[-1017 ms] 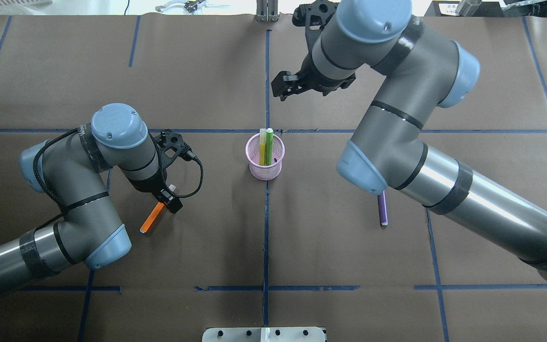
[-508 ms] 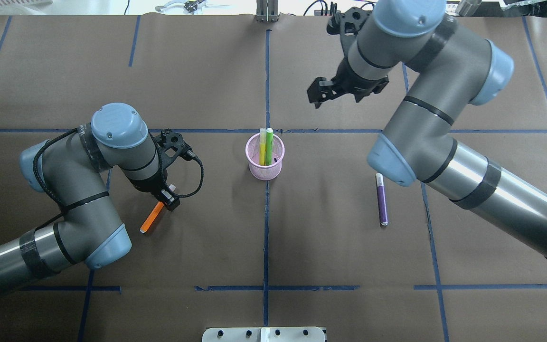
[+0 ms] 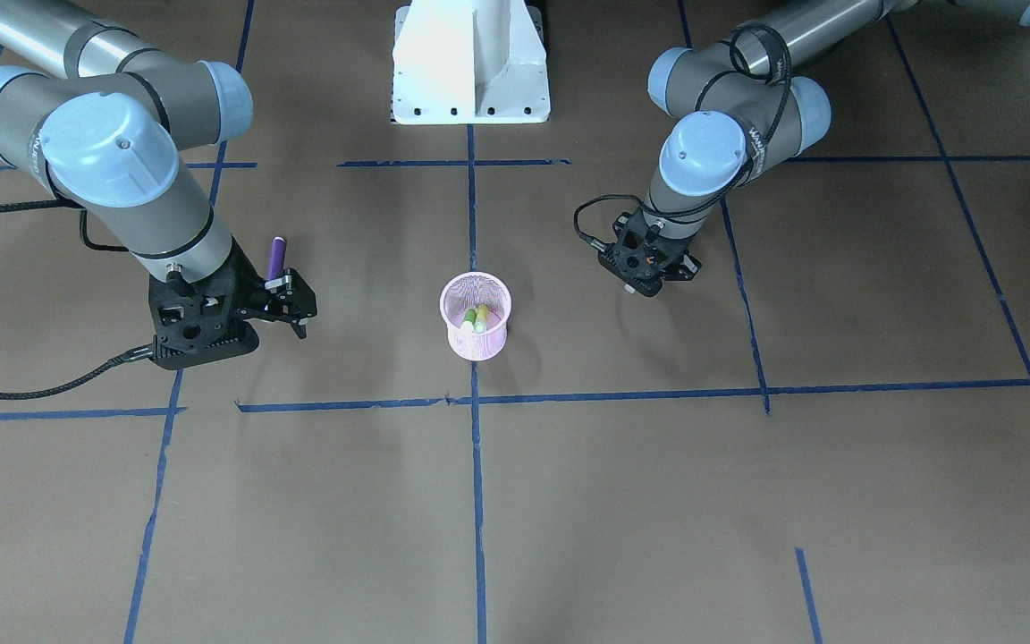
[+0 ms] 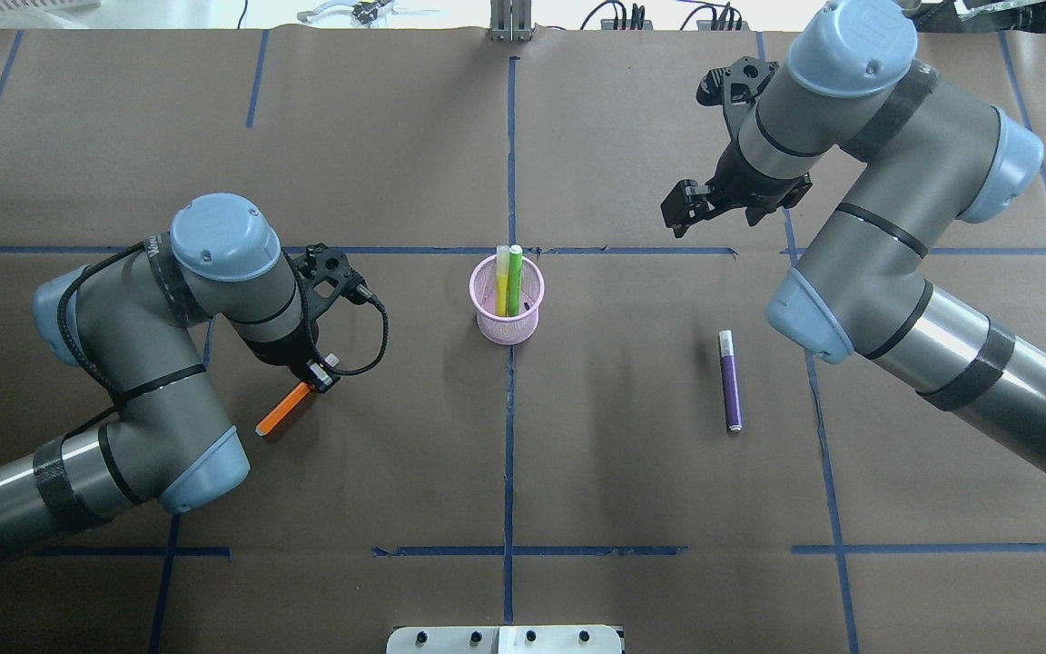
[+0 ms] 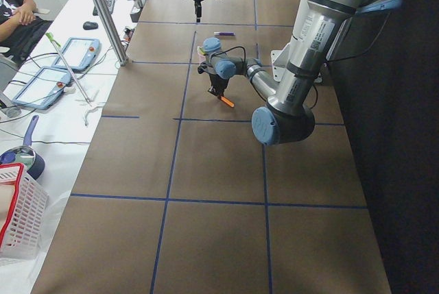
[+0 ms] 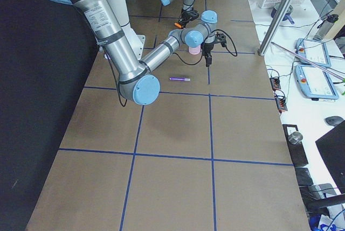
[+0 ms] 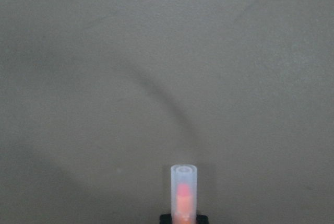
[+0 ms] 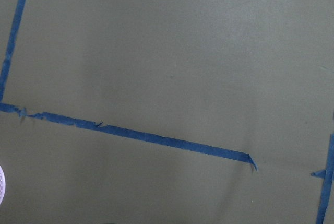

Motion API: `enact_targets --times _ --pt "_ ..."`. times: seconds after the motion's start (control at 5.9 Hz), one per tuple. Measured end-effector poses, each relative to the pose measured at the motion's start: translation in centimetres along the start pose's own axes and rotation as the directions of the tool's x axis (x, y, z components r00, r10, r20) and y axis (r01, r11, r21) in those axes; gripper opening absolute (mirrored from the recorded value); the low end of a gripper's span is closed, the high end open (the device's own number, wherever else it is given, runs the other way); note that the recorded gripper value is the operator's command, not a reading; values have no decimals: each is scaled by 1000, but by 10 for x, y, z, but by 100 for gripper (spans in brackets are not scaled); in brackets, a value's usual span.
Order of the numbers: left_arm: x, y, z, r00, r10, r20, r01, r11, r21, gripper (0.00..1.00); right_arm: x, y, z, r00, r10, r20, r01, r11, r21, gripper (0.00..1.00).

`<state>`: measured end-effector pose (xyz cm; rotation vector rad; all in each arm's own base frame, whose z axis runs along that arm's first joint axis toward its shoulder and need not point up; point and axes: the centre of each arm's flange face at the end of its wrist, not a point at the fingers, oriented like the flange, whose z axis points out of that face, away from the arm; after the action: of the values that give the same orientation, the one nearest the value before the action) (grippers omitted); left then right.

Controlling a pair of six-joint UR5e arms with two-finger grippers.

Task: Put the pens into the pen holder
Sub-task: 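Move the right gripper to the purple marker while the left lifts the orange marker, then carry the orange marker toward the cup while the right gripper lowers onto the purple marker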

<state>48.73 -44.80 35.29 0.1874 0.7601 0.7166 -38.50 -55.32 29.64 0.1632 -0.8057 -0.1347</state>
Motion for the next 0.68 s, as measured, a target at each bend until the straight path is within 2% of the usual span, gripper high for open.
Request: enact_targets --times 0.17,0.51,0.68 --pt "-11 -4 -20 1000 -14 5 14 999 31 0 1 4 7 1000 2 -13 -2 1000 -19 100" --pt "-37 -17 -105 998 -61 25 57 987 153 0 -4 22 35 998 14 -68 -22 994 -108 100" --pt "-42 -28 -147 995 -101 25 93 970 223 0 -3 29 42 995 36 -96 -51 986 -157 100"
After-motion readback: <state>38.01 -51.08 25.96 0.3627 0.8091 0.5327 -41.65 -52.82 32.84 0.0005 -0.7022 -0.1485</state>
